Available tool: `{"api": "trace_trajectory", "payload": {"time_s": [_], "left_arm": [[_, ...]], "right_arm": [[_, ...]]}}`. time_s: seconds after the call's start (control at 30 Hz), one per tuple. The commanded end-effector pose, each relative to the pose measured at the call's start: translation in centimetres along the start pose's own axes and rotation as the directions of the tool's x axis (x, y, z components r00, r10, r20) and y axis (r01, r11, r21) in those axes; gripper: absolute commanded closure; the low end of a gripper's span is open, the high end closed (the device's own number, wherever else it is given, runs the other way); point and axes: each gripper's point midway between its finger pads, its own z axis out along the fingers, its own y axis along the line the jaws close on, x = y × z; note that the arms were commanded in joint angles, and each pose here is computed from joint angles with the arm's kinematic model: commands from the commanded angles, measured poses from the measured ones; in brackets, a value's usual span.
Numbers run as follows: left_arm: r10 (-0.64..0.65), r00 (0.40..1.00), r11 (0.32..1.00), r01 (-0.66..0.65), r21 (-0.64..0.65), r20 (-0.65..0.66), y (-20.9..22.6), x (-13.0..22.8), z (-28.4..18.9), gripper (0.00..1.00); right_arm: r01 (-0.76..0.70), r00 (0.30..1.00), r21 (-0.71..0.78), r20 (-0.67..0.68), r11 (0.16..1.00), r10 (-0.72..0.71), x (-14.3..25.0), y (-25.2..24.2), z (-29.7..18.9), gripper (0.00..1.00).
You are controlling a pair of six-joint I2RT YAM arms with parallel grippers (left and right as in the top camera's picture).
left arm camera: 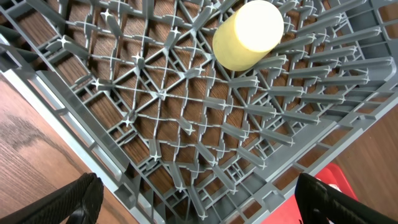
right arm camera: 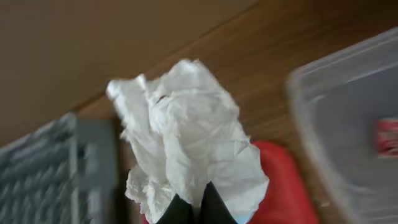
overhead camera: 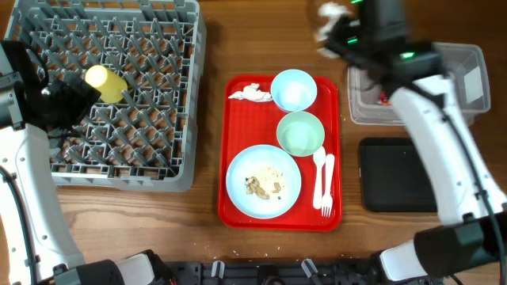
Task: Sort waste into correct bins and load items into the dishwasher rack
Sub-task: 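Drop the napkin into the clear plastic bin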
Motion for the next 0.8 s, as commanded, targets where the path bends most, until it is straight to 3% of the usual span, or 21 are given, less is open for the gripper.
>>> {"api": "trace_trajectory", "payload": {"time_s": [0.0,0.17,0.2,0.23,0.3,0.47,0.53,0.63,0.7,0.77], "left_arm": [[-0.010,1.000,1.000,0.010,-0.008,0.010,0.2,-0.3,0.0,0.00],[-0.010,1.000,1.000,0.010,-0.008,0.010,0.2,-0.2,0.0,0.00],[-0.011,1.000,1.000,0.011,-0.008,0.010,0.2,-0.2,0.0,0.00],[-0.010,1.000,1.000,0.010,-0.007,0.010,0.2,-0.3,0.0,0.00],[-0.010,1.000,1.000,0.010,-0.008,0.010,0.2,-0.2,0.0,0.00],[-0.011,1.000,1.000,0.011,-0.007,0.010,0.2,-0.3,0.0,0.00],[-0.010,1.000,1.000,0.010,-0.007,0.010,0.2,-0.3,0.0,0.00],[-0.010,1.000,1.000,0.010,-0.008,0.010,0.2,-0.2,0.0,0.00],[-0.011,1.000,1.000,0.011,-0.008,0.011,0.2,-0.3,0.0,0.00],[-0.010,1.000,1.000,0.010,-0.008,0.010,0.2,-0.2,0.0,0.00]], "right_arm": [[-0.116,0.992,0.145,0.066,0.983,0.107,-3.8,-7.0,0.8,0.96],[-0.105,0.993,0.246,0.070,0.963,0.090,-5.9,-13.1,3.2,0.93],[-0.092,0.995,0.263,0.057,0.960,0.079,-5.9,-13.9,3.8,0.80],[-0.093,0.996,0.282,0.040,0.955,0.085,-5.6,-14.8,4.5,0.55],[-0.098,0.995,0.305,-0.001,0.947,0.104,-4.7,-15.8,5.5,0.35],[-0.091,0.988,0.228,-0.102,0.969,0.116,-2.6,-14.2,6.5,0.32],[-0.024,0.974,-0.014,-0.224,1.000,0.021,-0.9,-9.9,6.7,0.35],[0.058,0.928,-0.482,-0.297,0.874,-0.225,1.9,-1.6,4.3,0.36],[0.064,0.907,-0.557,-0.313,0.828,-0.281,3.7,1.1,3.6,0.36],[0.119,0.886,-0.538,-0.322,0.834,-0.334,5.9,2.9,3.9,0.36]]}}
